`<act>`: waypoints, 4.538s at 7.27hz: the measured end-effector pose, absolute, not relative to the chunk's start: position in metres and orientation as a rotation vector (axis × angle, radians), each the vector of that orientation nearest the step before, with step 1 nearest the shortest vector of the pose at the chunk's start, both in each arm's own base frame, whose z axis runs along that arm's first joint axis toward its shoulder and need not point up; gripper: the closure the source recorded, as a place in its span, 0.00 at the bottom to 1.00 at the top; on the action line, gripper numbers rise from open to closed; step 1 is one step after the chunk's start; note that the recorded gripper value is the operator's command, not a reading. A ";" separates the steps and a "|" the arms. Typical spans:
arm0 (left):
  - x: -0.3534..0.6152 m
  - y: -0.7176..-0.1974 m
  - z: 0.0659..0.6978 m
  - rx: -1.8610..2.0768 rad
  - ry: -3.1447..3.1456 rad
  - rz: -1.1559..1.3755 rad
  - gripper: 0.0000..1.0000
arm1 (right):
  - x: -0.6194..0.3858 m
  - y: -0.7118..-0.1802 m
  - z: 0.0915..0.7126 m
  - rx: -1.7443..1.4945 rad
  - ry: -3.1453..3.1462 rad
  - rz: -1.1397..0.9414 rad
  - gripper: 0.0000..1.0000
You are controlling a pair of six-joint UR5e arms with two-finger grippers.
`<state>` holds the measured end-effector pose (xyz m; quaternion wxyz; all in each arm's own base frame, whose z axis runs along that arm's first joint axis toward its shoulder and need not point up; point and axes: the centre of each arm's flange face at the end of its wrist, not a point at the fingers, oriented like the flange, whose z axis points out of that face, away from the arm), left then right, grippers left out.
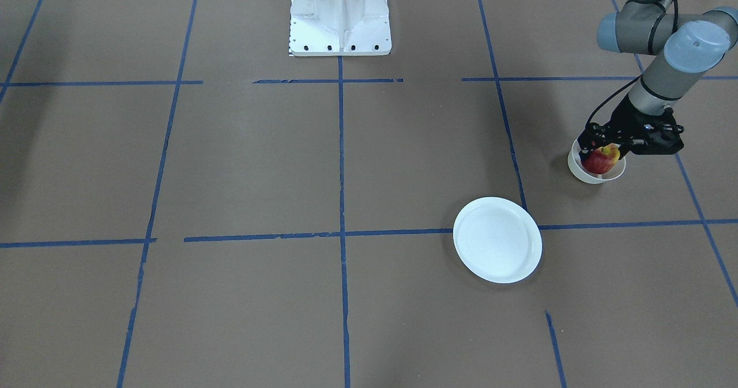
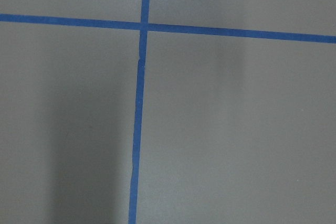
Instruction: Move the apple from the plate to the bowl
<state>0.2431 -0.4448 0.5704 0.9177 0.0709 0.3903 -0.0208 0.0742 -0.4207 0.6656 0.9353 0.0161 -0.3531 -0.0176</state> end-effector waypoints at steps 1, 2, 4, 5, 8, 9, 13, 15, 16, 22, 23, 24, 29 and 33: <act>0.243 -0.445 0.571 0.143 0.804 -0.040 0.00 | 0.074 -0.421 0.666 0.033 -0.722 -0.036 0.00; 0.243 -0.445 0.570 0.143 0.806 -0.037 0.01 | 0.074 -0.421 0.666 0.033 -0.722 -0.036 0.00; 0.237 -0.445 0.566 0.168 0.803 0.004 0.01 | 0.074 -0.421 0.665 0.033 -0.722 -0.036 0.00; 0.226 -0.449 0.566 0.193 0.786 0.044 0.01 | 0.074 -0.421 0.665 0.033 -0.722 -0.037 0.00; 0.123 -0.481 0.579 0.251 0.701 0.165 0.00 | 0.074 -0.421 0.665 0.033 -0.721 -0.036 0.00; 0.078 -0.486 0.586 0.242 0.696 0.197 0.00 | 0.074 -0.421 0.666 0.033 -0.721 -0.036 0.00; -0.064 -0.461 0.631 0.097 0.719 0.108 0.00 | 0.074 -0.421 0.665 0.033 -0.721 -0.036 0.00; -0.087 -0.454 0.634 0.055 0.724 0.047 0.00 | 0.074 -0.421 0.665 0.033 -0.722 -0.036 0.00; -0.090 -0.453 0.632 0.059 0.725 0.044 0.00 | 0.074 -0.421 0.665 0.033 -0.721 -0.036 0.00; -0.092 -0.455 0.623 0.092 0.723 0.059 0.00 | 0.074 -0.421 0.665 0.033 -0.722 -0.036 0.00; -0.092 -0.455 0.623 0.092 0.723 0.059 0.00 | 0.074 -0.421 0.665 0.033 -0.722 -0.036 0.00; -0.092 -0.455 0.623 0.092 0.723 0.060 0.00 | 0.074 -0.421 0.666 0.033 -0.722 -0.036 0.00; -0.092 -0.456 0.623 0.094 0.723 0.061 0.00 | 0.074 -0.421 0.666 0.033 -0.721 -0.037 0.00; -0.092 -0.456 0.623 0.094 0.723 0.061 0.00 | 0.074 -0.421 0.665 0.033 -0.721 -0.036 0.00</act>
